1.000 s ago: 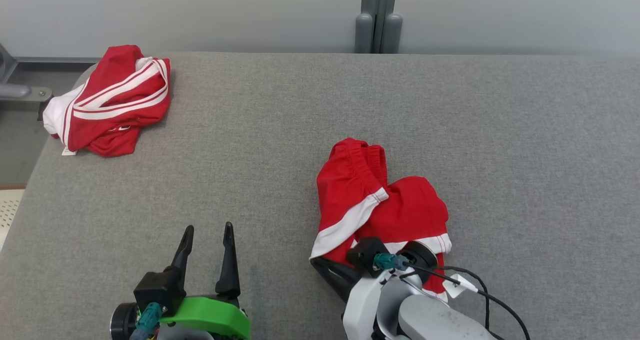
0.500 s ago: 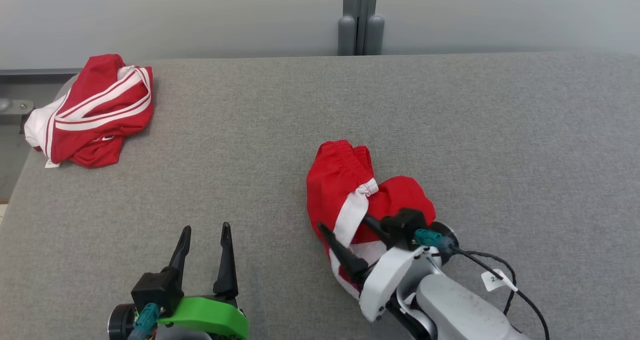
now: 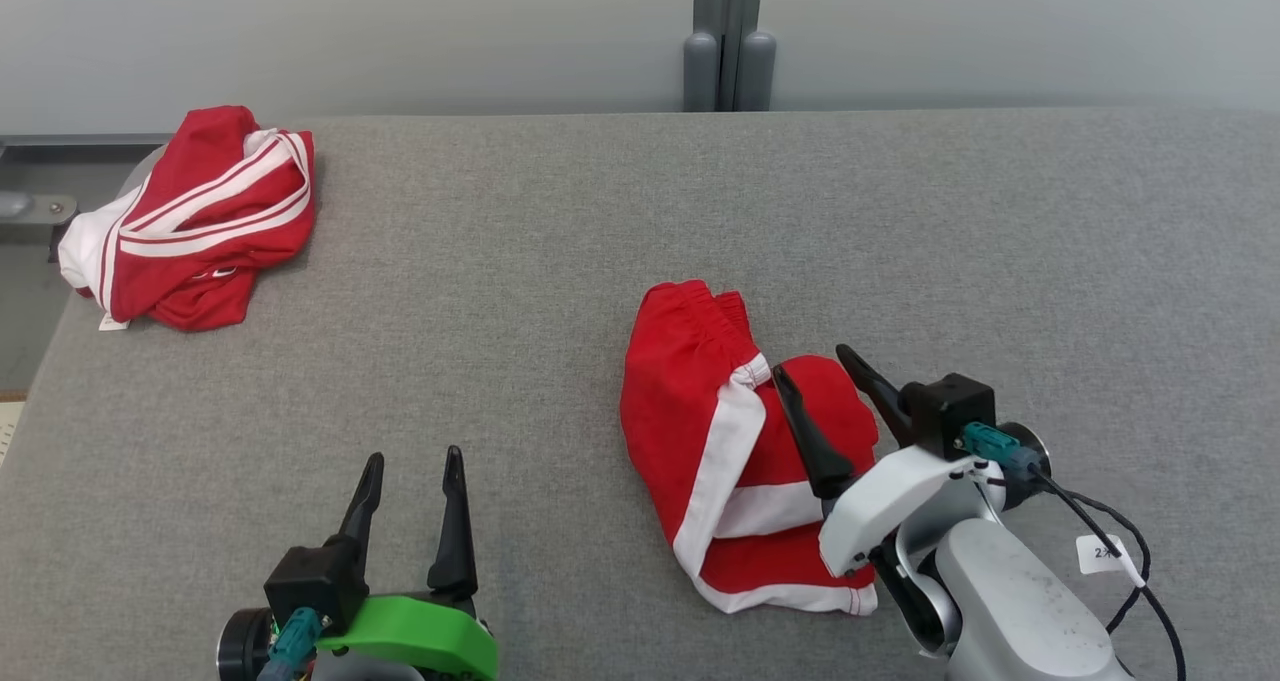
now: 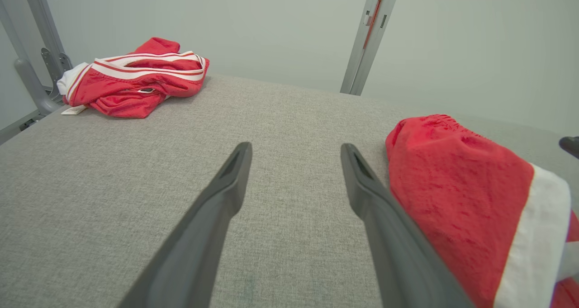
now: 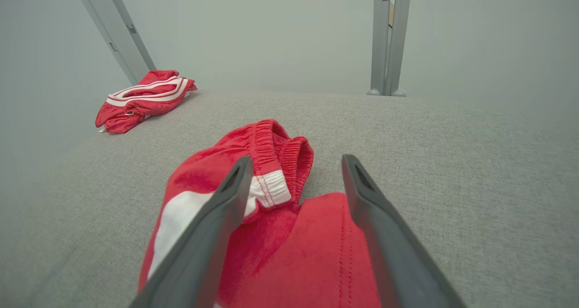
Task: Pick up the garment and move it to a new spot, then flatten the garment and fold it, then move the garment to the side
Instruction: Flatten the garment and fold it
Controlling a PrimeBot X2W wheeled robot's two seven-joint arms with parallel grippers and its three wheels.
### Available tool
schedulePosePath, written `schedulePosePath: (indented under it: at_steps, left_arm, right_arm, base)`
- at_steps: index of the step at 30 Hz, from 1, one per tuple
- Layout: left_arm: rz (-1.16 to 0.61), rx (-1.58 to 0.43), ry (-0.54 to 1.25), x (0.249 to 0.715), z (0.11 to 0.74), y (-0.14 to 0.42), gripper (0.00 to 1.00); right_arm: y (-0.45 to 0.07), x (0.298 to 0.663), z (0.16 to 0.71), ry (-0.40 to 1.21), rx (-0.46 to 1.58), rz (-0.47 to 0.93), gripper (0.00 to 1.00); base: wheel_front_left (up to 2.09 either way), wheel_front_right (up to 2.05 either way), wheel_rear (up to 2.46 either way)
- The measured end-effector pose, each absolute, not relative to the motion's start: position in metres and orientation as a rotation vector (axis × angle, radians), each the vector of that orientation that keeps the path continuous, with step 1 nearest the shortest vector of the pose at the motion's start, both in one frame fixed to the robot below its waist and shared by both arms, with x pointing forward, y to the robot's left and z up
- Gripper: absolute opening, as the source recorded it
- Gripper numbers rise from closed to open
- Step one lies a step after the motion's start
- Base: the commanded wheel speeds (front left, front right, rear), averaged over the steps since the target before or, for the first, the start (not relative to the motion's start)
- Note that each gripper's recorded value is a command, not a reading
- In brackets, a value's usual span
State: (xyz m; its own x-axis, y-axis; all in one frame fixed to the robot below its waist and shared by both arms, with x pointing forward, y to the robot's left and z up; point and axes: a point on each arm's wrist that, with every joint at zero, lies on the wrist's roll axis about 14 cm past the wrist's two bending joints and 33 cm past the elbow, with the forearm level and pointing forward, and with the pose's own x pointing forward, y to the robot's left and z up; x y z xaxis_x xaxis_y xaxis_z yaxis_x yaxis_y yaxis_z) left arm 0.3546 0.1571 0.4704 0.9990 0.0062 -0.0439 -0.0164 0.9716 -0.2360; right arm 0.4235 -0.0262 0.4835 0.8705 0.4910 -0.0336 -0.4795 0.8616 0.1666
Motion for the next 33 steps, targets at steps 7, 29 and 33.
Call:
schedulePosePath:
  at_steps: [7,29,33]
  left_arm:
    - [0.026,-0.237,0.050,0.355,0.468,0.162,1.00]
    - [0.106,-0.234,0.040,0.349,0.469,0.186,1.00]
    - [0.118,-0.235,0.034,0.348,0.471,0.190,1.00]
  right_arm:
    - [-0.015,0.433,0.463,0.164,0.062,0.548,1.00]
    - [0.084,0.422,0.486,0.110,0.003,0.874,0.00]
    - [0.115,0.395,0.493,0.109,-0.001,1.006,0.00]
  base:
    - [0.00,0.00,0.00]
    - [0.00,0.00,0.00]
    - [0.00,0.00,0.00]
